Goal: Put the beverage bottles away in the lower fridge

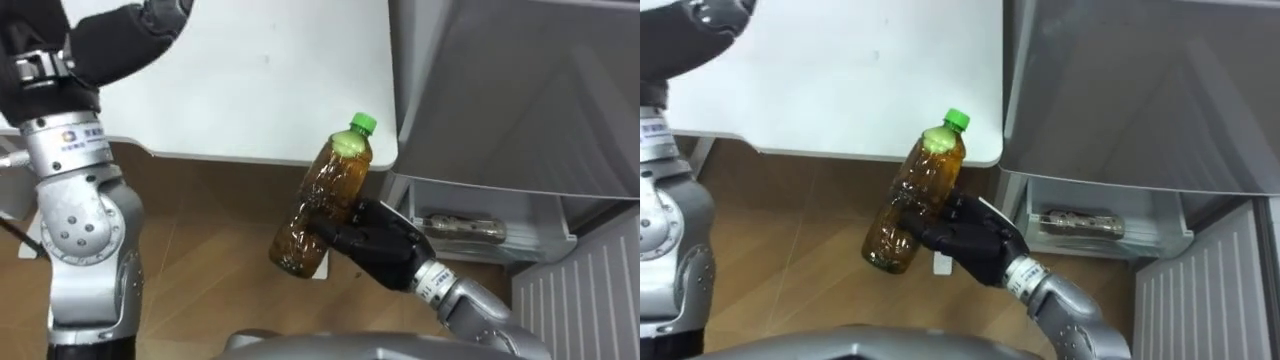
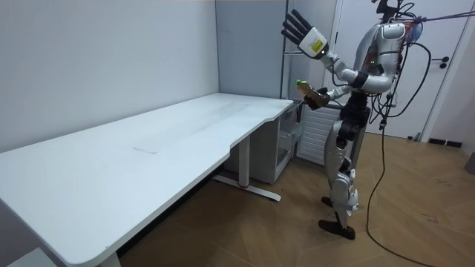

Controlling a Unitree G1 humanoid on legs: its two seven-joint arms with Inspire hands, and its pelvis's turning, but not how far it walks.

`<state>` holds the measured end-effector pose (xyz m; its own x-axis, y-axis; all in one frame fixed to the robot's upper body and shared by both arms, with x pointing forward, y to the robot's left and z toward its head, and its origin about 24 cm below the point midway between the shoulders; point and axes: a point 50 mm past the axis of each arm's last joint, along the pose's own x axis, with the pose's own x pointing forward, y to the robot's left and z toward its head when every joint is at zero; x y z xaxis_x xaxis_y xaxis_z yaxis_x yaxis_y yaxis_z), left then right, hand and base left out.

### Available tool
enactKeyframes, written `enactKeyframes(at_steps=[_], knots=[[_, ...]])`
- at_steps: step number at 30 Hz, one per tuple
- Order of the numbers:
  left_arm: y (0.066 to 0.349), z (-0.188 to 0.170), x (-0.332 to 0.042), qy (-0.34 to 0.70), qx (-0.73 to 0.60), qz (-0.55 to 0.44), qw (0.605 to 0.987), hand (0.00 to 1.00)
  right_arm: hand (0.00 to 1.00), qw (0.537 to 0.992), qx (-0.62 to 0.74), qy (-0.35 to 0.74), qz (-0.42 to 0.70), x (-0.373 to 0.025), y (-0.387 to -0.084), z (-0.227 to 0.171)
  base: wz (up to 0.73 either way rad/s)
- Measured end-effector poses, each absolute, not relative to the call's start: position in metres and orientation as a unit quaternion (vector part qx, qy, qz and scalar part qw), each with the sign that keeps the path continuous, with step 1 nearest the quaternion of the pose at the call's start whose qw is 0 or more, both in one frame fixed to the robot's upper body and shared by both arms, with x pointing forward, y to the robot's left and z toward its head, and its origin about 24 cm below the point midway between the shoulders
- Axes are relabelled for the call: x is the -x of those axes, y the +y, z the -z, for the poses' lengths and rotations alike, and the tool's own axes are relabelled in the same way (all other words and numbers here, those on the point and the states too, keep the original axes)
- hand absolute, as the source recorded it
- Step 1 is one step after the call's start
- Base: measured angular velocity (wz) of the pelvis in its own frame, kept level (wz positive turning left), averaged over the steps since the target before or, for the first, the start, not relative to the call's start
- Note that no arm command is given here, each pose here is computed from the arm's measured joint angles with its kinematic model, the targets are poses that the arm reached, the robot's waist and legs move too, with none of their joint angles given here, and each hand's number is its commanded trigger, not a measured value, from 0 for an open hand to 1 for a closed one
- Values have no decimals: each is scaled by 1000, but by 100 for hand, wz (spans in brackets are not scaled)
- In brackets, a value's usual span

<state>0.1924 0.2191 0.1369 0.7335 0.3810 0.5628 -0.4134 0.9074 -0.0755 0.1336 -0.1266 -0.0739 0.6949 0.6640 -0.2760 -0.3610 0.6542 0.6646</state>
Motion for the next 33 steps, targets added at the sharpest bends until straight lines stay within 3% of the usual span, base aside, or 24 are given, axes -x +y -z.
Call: enactKeyframes(at_steps=[8, 20, 24, 28, 33], knots=[[249, -126, -184, -276, -20, -320, 906, 0, 100, 876, -279, 265, -289, -128, -132, 76, -1], [292, -42, -156, -79, 98, -449, 884, 0, 100, 883, -275, 257, -282, -132, -134, 69, 0], [298, 13, -136, 56, 118, -486, 864, 0, 100, 880, -282, 276, -265, -131, -137, 71, -5], [279, 79, -99, 242, 96, -464, 847, 0, 100, 880, -294, 282, -245, -133, -137, 72, -4], [259, 123, -46, 392, 110, -435, 803, 0, 100, 870, -333, 295, -211, -134, -140, 74, -1]])
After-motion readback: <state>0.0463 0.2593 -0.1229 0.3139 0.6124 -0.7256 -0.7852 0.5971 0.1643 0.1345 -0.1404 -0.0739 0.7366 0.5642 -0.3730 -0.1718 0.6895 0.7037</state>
